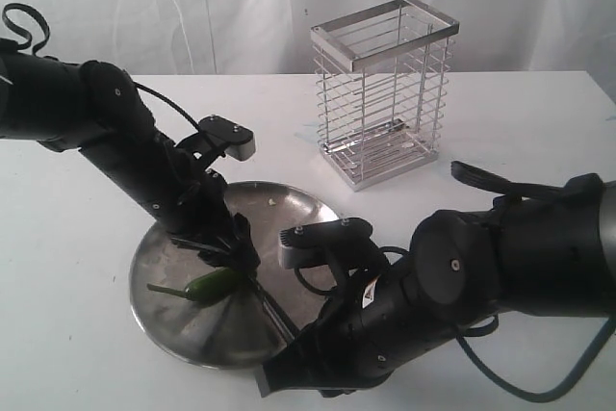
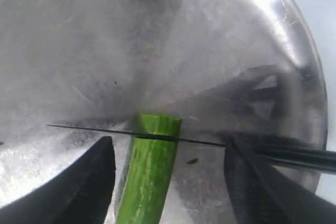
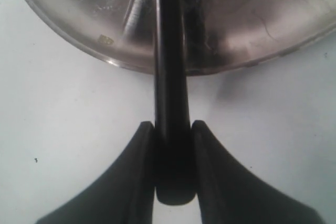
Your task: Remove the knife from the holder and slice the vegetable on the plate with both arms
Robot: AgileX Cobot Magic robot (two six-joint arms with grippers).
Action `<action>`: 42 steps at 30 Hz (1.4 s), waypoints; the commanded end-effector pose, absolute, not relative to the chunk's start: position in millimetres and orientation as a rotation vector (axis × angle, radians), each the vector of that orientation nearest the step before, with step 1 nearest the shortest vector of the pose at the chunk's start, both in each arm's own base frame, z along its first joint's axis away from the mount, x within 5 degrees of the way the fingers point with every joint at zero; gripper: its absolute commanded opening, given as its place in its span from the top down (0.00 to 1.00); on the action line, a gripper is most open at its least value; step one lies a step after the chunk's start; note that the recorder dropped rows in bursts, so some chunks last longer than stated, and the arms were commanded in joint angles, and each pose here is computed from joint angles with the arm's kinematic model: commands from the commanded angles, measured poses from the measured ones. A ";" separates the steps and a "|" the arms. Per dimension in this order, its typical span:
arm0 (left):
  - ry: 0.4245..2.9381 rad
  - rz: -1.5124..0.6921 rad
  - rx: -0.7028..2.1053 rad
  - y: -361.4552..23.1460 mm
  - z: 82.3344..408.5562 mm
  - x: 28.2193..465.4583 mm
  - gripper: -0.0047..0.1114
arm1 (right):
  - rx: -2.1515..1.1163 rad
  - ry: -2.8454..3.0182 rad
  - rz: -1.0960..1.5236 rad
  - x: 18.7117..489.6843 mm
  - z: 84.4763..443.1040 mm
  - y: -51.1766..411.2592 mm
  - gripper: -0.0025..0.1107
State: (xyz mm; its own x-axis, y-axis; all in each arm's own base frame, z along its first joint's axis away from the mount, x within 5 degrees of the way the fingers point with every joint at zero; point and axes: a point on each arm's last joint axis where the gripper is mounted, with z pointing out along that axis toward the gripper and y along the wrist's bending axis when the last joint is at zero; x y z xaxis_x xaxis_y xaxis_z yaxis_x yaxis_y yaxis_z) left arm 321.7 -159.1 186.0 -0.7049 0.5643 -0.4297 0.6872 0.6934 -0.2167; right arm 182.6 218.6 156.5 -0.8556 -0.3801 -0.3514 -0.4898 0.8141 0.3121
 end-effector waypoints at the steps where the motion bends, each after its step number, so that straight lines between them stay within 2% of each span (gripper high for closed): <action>1: 2.586 -0.534 0.997 -160.8 182.0 319.8 0.41 | -0.660 2.712 0.580 184.5 157.6 220.5 0.97; 7: 2.558 -0.503 0.975 -163.9 178.3 324.2 0.41 | -0.669 2.714 0.579 184.1 157.5 220.4 0.97; 11: 2.623 -0.498 1.118 -176.4 139.0 320.4 0.41 | -0.669 2.714 0.579 184.1 157.5 220.4 0.97; 14: 2.670 -0.454 1.155 -174.8 125.7 319.5 0.41 | -0.674 2.724 0.580 183.4 157.5 220.4 0.97; 20: 2.646 -0.433 1.169 -172.8 141.2 317.5 0.41 | -0.674 2.723 0.580 183.5 157.6 220.4 0.97; 25: 2.572 -0.430 1.140 -165.5 183.4 311.9 0.41 | -0.690 2.713 0.569 184.0 157.5 220.1 0.97; 29: 2.587 -0.445 1.180 -157.5 201.8 302.1 0.41 | -0.692 2.714 0.569 183.9 157.5 220.0 0.97; 32: 2.630 -0.422 1.192 -154.3 200.8 299.2 0.41 | -0.694 2.714 0.567 183.9 157.4 220.0 0.97; 42: 2.707 -0.377 1.161 -147.6 153.1 290.2 0.41 | -0.709 2.736 0.566 181.8 156.7 219.3 0.97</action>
State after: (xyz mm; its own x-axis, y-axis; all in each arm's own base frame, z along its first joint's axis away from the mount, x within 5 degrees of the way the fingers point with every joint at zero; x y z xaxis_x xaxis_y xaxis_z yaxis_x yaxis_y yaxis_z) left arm 295.9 -149.4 167.0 -0.6626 0.6911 -0.2888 0.7435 0.6533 -0.1427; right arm 182.0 218.2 152.4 -0.8545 -0.3981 -0.3337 -0.4970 0.8135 0.3020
